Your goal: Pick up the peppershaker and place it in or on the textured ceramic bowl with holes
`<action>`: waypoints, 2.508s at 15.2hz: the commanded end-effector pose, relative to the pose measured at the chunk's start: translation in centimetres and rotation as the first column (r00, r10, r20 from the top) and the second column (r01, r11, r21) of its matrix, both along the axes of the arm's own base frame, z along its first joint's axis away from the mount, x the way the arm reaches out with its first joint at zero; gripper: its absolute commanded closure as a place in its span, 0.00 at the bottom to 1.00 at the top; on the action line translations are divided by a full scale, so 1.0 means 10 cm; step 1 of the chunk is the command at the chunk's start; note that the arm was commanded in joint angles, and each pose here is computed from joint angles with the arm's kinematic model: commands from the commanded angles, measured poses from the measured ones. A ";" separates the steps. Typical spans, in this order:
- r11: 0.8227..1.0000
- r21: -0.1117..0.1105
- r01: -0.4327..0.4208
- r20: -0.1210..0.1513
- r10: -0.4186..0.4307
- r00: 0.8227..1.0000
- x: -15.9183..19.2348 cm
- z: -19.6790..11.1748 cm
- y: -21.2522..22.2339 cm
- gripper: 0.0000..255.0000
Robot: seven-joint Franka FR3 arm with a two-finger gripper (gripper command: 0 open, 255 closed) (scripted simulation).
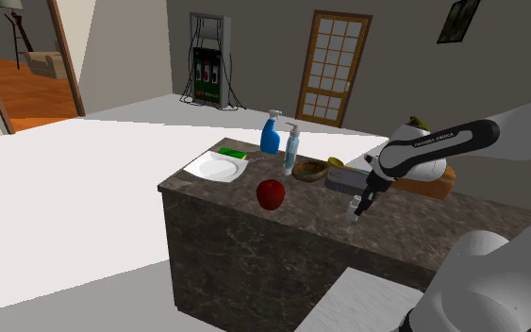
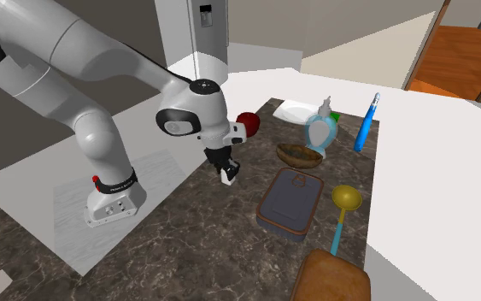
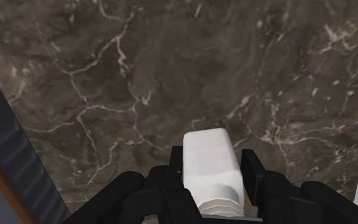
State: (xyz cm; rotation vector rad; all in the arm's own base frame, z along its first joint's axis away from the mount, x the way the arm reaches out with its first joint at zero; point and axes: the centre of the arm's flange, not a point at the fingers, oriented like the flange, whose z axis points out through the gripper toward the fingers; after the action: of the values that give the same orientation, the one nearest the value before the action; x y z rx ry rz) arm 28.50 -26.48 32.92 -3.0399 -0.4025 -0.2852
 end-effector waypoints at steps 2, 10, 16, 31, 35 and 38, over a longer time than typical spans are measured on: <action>1.000 0.000 0.000 0.000 0.000 1.000 0.00 0.00 0.00 1.00; 1.000 0.000 0.000 0.000 0.000 1.000 0.00 0.21 0.00 1.00; 1.000 0.000 0.000 0.000 0.000 1.000 0.00 0.53 0.00 1.00; 1.000 0.000 0.000 0.000 0.000 1.000 0.00 1.32 0.00 1.00; 1.000 0.000 0.000 0.000 0.000 1.000 0.00 1.53 0.00 1.00; 1.000 0.000 0.000 0.000 0.000 1.000 0.00 1.69 0.00 1.00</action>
State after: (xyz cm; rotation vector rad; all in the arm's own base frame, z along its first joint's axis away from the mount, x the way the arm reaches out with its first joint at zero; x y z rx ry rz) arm 28.50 -26.52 49.28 -3.0400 -0.4025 -0.2857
